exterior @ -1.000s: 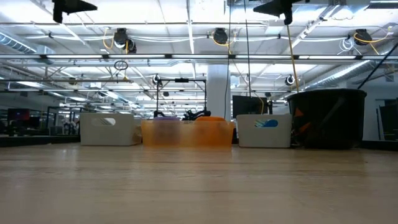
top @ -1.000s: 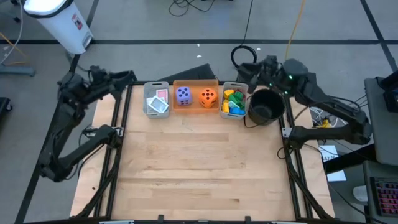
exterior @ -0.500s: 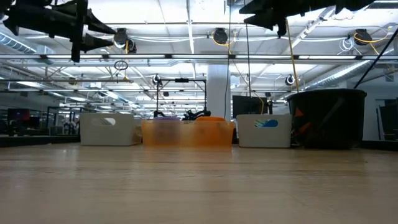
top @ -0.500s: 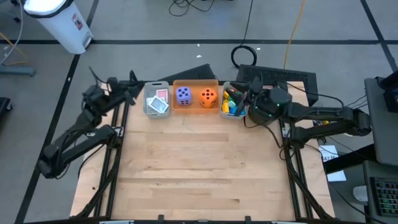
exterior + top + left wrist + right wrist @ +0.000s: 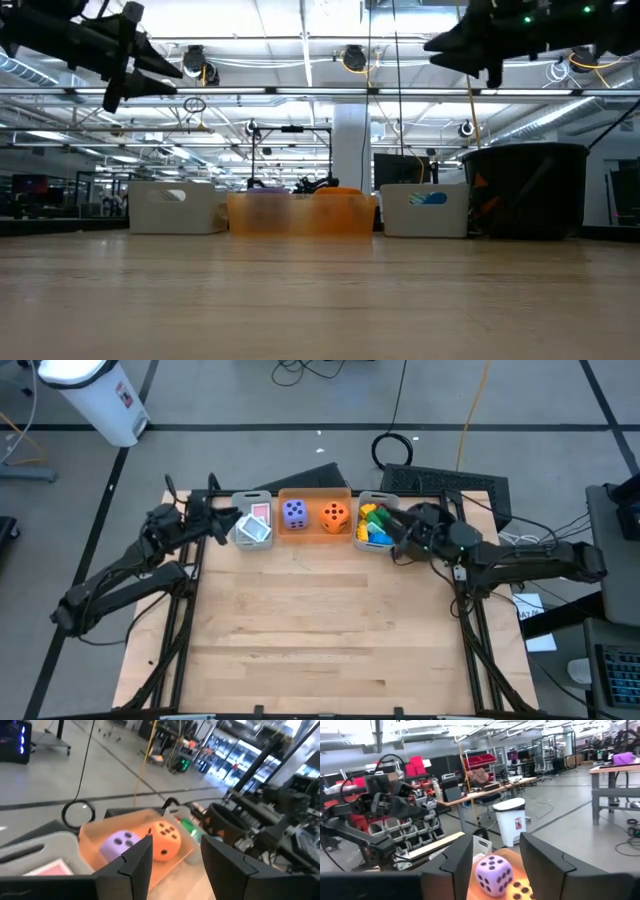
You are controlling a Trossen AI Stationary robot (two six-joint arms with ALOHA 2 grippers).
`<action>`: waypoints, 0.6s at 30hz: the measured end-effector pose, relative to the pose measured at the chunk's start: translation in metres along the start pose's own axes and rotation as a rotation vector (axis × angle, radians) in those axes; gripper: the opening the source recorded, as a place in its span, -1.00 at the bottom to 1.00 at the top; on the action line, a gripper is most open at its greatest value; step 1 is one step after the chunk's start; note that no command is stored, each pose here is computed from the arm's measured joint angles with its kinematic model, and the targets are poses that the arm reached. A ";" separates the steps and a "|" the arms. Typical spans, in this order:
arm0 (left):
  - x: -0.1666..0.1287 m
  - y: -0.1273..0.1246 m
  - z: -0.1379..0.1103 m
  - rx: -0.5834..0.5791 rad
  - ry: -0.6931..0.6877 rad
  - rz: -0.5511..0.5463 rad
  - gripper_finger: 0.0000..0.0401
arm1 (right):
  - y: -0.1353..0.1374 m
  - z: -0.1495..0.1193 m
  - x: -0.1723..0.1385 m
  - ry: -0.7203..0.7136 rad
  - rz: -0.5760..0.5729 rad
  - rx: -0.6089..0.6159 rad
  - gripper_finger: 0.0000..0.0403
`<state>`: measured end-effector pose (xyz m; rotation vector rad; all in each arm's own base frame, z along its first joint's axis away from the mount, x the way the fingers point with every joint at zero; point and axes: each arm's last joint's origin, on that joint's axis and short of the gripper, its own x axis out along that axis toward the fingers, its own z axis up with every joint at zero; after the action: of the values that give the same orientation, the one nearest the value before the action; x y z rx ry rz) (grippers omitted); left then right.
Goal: Pick & Place Toys
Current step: Return to Home Position
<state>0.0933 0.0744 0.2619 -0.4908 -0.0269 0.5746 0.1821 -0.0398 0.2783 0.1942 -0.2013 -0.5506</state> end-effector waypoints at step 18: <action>-0.045 0.007 -0.016 -0.022 -0.140 0.158 -0.14 | -0.032 -0.038 -0.052 0.024 -0.046 0.015 -0.36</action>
<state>0.0542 0.0487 0.2495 -0.4764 -0.1290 0.7638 0.1326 -0.0338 0.2269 0.2208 -0.1782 -0.5927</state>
